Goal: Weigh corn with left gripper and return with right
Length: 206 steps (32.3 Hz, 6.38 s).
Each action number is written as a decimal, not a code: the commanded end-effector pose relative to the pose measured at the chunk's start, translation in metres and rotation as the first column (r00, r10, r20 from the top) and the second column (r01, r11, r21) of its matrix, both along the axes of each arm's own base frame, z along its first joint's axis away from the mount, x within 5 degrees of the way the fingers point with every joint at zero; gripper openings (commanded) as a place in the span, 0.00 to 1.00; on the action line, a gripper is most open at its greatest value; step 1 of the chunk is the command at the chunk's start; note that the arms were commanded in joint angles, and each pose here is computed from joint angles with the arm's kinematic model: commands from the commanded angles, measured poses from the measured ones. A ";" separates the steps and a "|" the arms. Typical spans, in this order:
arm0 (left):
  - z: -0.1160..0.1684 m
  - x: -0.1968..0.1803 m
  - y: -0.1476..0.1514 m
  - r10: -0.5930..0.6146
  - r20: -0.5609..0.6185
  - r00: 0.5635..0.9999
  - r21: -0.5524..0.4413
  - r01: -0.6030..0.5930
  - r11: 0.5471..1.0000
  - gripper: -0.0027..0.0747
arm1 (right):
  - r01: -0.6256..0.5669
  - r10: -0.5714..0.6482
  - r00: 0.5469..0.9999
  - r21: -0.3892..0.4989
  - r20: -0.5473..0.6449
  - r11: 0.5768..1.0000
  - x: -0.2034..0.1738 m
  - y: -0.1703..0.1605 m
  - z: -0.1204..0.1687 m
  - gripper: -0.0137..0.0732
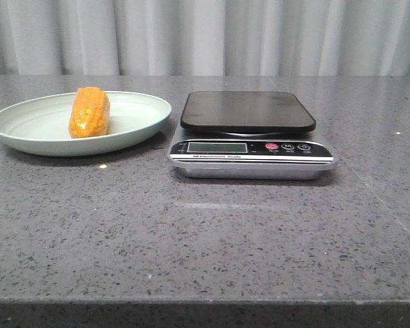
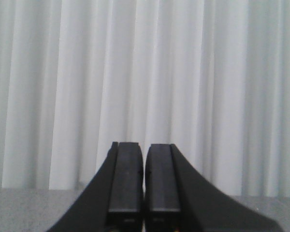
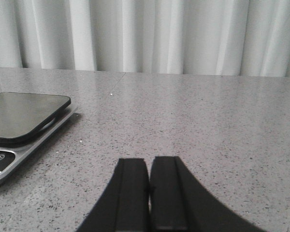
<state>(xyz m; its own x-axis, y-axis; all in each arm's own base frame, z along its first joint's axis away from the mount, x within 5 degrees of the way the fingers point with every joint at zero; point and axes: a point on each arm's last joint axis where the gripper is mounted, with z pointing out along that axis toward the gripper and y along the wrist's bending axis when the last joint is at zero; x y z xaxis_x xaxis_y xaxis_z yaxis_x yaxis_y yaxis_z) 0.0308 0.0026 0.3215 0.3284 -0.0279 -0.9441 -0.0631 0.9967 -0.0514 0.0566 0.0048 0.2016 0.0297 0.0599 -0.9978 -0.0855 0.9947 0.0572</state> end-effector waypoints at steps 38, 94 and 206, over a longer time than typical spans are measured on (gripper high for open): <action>0.051 0.139 -0.031 -0.237 -0.612 0.755 -0.118 0.209 0.971 0.85 | 0.011 -0.012 0.994 0.011 0.108 1.000 -0.002 -0.001 0.011 0.36; -0.028 0.335 -0.133 -0.123 -0.986 0.116 -0.134 -0.088 0.987 0.62 | 0.011 -0.012 0.994 0.011 0.108 1.000 -0.002 -0.001 0.011 0.36; 0.077 0.090 -0.082 -0.482 -0.588 0.650 -0.056 0.561 0.826 0.20 | 0.011 -0.012 0.994 0.011 0.108 1.000 -0.002 -0.001 0.011 0.36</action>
